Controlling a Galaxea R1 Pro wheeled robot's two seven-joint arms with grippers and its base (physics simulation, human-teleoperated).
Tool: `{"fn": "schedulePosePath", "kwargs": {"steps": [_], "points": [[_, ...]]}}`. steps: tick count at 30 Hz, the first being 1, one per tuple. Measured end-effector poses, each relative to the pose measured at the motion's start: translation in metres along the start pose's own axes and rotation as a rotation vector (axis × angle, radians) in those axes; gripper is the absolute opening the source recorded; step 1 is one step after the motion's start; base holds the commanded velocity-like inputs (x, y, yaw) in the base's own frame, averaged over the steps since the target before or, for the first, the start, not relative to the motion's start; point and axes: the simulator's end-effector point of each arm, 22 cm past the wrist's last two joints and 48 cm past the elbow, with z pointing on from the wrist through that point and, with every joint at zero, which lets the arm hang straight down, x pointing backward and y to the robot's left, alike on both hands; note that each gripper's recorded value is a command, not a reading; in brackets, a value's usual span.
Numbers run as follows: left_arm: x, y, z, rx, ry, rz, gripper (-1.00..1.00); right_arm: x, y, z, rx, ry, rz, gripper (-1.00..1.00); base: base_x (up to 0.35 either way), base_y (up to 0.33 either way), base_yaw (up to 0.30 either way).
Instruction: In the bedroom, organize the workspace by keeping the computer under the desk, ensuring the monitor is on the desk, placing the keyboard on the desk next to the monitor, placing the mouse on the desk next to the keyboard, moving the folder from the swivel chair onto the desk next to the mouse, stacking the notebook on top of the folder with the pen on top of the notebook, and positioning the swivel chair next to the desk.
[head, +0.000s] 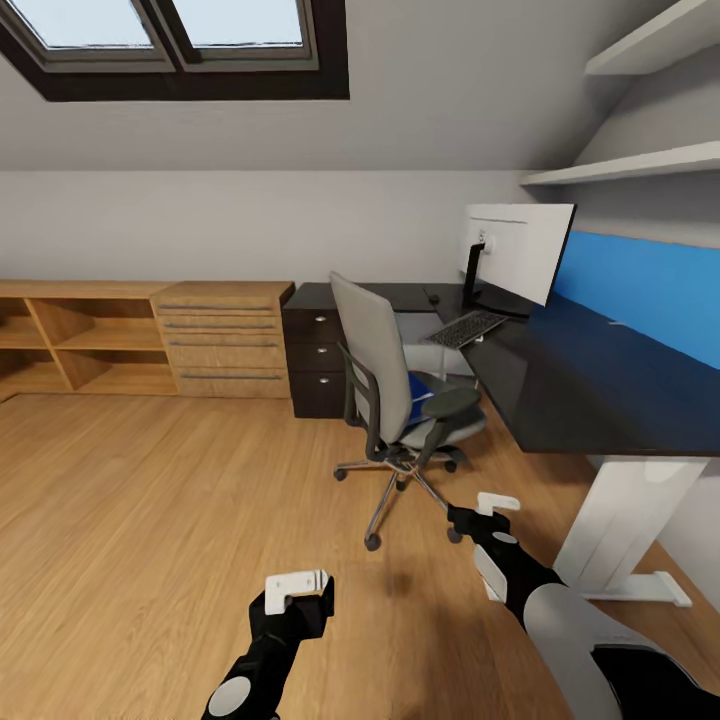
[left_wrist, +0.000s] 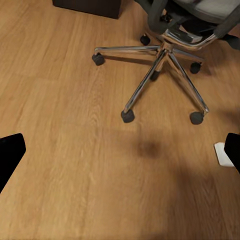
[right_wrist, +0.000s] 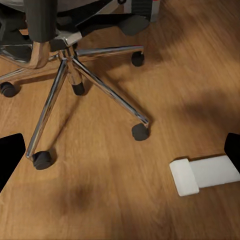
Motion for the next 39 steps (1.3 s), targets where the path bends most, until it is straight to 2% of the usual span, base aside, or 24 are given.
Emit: {"fn": "schedulePosePath", "kwargs": {"steps": [15, 18, 19, 25, 39], "points": [[0.030, 0.014, 0.011, -0.020, -0.001, -0.004, 1.00, 0.030, -0.003, 0.012, -0.002, -0.003, 0.001, 1.00, 0.000, 0.000, 0.000], [0.037, 0.022, 0.013, -0.050, -0.001, -0.004, 1.00, 0.037, -0.004, 0.014, -0.002, -0.002, 0.001, 1.00, 0.000, 0.000, 0.000], [0.037, 0.033, 0.012, -0.103, 0.000, -0.006, 1.00, 0.036, -0.004, 0.014, -0.002, -0.011, 0.002, 1.00, 0.000, 0.000, 0.000], [0.038, 0.035, 0.012, -0.112, 0.002, -0.005, 1.00, 0.031, -0.004, 0.014, 0.000, -0.038, 0.003, 1.00, 0.000, 0.000, 0.000], [0.040, 0.036, 0.012, -0.115, 0.008, -0.001, 1.00, 0.028, -0.007, 0.013, 0.008, -0.058, 0.006, 1.00, 0.241, 0.000, 0.000]]}}
